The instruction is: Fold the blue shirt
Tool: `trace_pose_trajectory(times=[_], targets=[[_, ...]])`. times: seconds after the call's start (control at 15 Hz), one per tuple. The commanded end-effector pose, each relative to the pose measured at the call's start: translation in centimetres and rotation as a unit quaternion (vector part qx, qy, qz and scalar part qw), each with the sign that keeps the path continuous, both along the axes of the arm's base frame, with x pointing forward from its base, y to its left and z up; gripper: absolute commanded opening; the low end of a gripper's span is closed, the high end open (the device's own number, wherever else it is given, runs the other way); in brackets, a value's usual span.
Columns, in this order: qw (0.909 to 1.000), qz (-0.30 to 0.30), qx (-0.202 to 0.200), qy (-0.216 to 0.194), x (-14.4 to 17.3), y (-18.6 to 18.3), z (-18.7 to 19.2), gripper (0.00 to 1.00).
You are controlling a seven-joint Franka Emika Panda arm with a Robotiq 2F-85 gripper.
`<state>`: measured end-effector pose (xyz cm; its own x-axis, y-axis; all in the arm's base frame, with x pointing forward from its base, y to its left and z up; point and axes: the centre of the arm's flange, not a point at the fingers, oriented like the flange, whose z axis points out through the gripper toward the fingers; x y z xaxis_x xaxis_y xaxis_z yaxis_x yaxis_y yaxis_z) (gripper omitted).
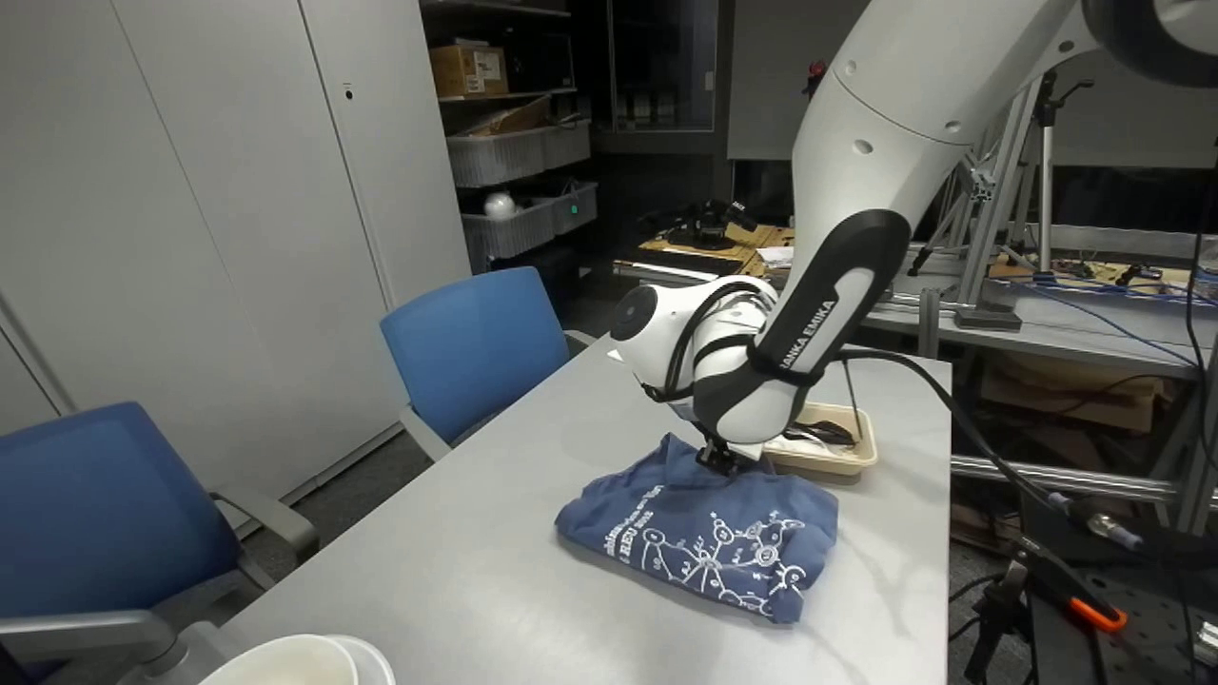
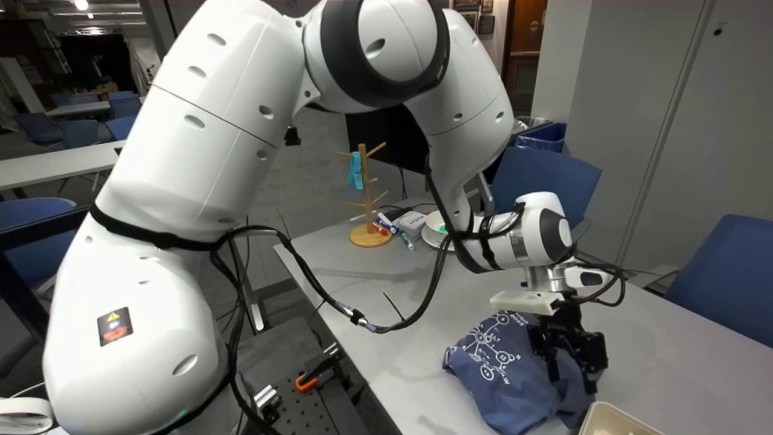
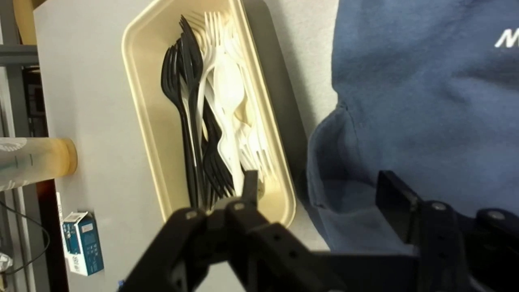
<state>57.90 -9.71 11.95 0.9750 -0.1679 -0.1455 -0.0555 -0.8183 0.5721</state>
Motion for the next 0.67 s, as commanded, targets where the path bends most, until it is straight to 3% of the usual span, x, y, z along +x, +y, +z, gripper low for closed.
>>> trace_pose_trajectory(times=[0.0, 0.27, 0.6], targets=[[0.9988, 0.033, 0.035, 0.001, -0.3, 2.5, 4.8, 1.00], [0.9890, 0.092, 0.115, 0.013, 1.3, 5.3, 5.4, 1.00], [0.9679, 0.129, 0.209, 0.054, 2.6, 7.4, 2.4, 1.00]])
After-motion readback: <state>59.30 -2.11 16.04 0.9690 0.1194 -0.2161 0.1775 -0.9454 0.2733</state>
